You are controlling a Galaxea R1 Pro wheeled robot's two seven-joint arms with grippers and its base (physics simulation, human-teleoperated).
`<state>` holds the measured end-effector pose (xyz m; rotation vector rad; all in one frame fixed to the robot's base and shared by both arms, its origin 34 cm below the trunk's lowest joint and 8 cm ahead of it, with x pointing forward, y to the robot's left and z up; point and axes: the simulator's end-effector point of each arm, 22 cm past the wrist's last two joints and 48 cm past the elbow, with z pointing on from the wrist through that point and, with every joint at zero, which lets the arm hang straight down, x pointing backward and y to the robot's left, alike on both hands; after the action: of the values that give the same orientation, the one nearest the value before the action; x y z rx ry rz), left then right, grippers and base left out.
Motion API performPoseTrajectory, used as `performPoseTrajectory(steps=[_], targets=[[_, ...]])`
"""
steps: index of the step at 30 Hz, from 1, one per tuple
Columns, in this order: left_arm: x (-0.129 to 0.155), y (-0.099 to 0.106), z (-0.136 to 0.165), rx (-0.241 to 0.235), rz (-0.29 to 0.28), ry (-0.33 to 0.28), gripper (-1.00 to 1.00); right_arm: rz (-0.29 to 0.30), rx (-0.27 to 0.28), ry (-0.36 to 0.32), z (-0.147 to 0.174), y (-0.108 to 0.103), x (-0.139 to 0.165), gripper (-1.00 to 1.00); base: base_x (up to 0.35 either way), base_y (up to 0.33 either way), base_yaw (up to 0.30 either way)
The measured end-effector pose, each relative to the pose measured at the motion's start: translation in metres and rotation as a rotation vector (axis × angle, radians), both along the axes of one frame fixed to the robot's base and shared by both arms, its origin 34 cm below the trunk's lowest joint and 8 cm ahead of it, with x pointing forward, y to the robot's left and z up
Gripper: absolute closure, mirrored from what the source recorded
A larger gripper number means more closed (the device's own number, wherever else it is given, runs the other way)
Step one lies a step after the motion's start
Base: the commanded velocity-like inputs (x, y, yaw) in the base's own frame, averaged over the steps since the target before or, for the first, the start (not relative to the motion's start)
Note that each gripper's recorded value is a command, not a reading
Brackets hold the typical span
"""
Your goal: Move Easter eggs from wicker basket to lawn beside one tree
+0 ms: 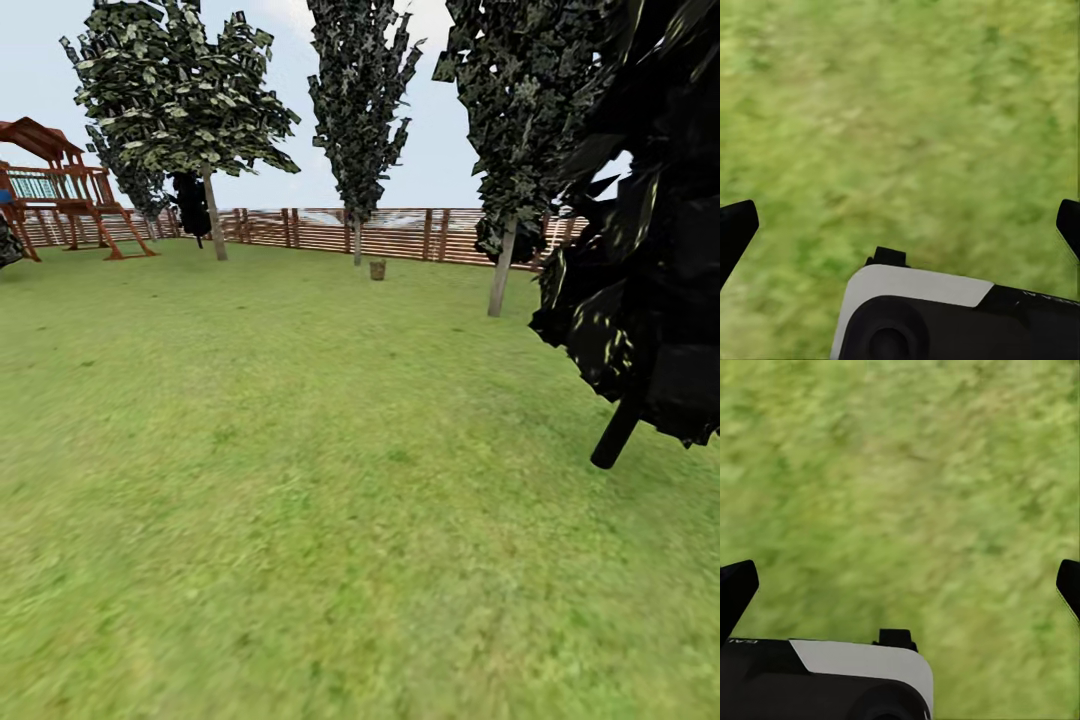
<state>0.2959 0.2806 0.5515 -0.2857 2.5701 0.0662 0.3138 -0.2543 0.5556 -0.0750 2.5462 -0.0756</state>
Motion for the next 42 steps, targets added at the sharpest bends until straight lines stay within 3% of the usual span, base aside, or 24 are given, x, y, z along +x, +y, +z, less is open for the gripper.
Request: performPoseTrajectory(steps=[30,33,38,42], targets=[[-0.001,0.000,-0.001,-0.001,0.000,0.006,-1.00,-0.001,-0.002,0.000,0.000,-0.001,0.000,-1.00,0.332,-0.003,0.001],[-0.004,-0.001,-0.003,-0.005,0.000,0.022,-1.00,-0.001,-0.002,0.000,0.000,-0.001,0.000,-1.00,0.332,-0.053,0.000],[-0.020,-0.007,-0.012,-0.026,-0.006,0.106,-1.00,-0.001,-0.002,0.000,0.000,-0.001,0.000,-1.00,0.332,-0.081,0.000],[-0.023,-0.009,-0.013,-0.030,-0.007,0.119,-1.00,-0.001,-0.002,0.000,0.000,-0.002,0.000,-1.00,0.332,-0.100,0.000]])
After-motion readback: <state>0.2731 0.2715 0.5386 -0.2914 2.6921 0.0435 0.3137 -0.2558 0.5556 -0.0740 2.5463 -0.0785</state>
